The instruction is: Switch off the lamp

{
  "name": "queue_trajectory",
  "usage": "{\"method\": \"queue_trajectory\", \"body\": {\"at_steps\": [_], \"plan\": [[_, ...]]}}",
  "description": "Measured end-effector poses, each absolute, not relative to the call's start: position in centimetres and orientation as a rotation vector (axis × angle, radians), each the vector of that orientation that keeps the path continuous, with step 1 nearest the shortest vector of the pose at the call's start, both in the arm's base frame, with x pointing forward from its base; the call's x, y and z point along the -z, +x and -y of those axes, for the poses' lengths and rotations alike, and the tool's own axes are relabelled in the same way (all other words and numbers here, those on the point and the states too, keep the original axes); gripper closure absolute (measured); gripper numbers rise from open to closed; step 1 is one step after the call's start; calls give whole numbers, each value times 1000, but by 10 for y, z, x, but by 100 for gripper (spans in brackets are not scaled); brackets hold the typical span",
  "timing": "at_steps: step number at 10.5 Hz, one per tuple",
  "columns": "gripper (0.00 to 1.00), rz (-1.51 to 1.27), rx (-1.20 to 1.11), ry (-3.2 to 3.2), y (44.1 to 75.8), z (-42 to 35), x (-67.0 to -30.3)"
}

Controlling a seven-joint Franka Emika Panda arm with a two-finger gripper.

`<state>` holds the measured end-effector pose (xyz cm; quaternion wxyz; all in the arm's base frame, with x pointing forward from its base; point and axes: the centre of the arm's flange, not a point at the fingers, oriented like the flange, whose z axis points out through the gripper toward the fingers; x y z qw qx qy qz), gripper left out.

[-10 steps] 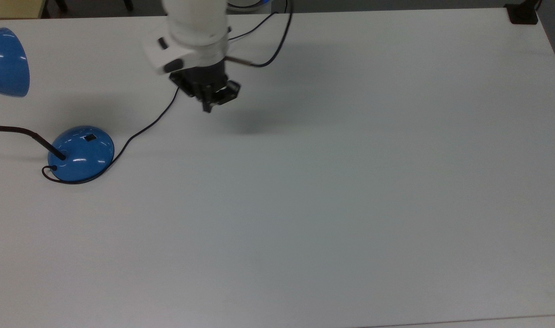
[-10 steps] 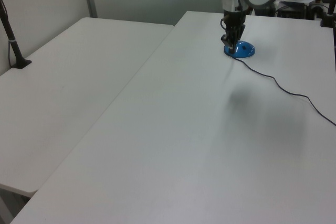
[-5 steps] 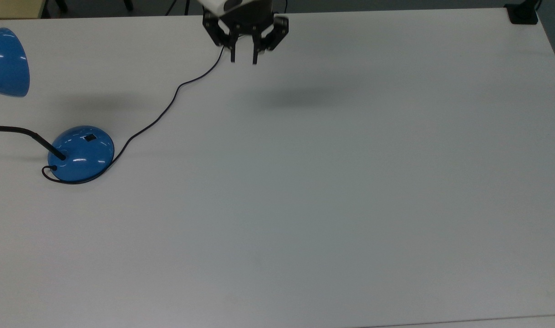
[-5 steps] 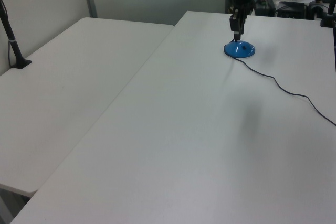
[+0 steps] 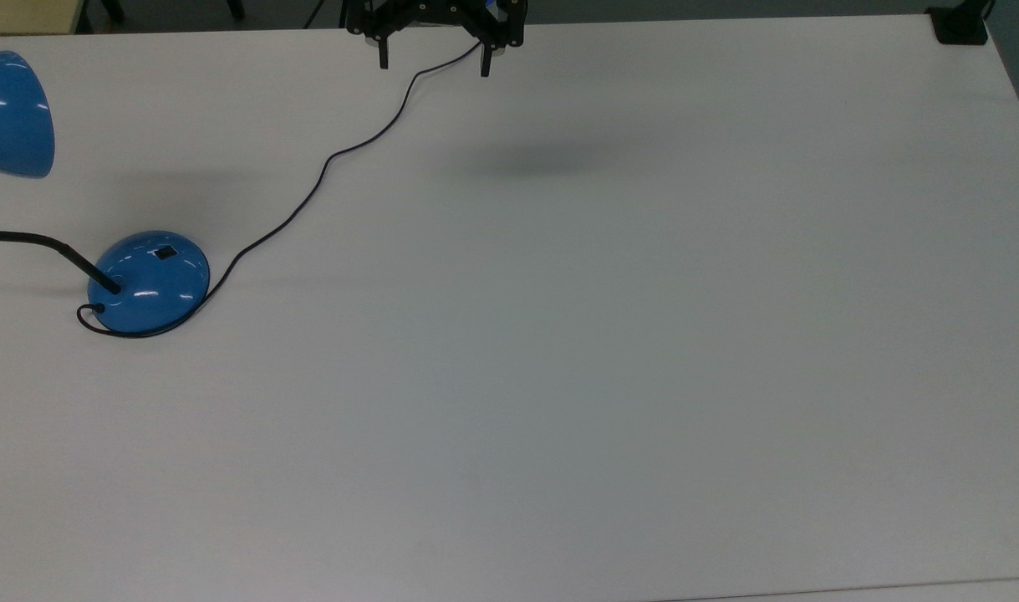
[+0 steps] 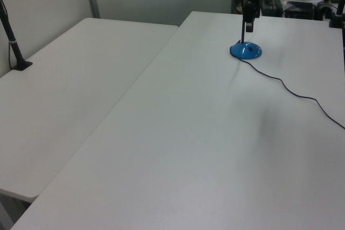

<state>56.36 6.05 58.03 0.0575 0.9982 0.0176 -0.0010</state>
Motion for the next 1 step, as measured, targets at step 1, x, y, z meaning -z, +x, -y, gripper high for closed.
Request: {"method": "queue_trajectory", "body": {"at_steps": [1], "plan": [[0,-45,-1,3026,564,-58,-582]]}}
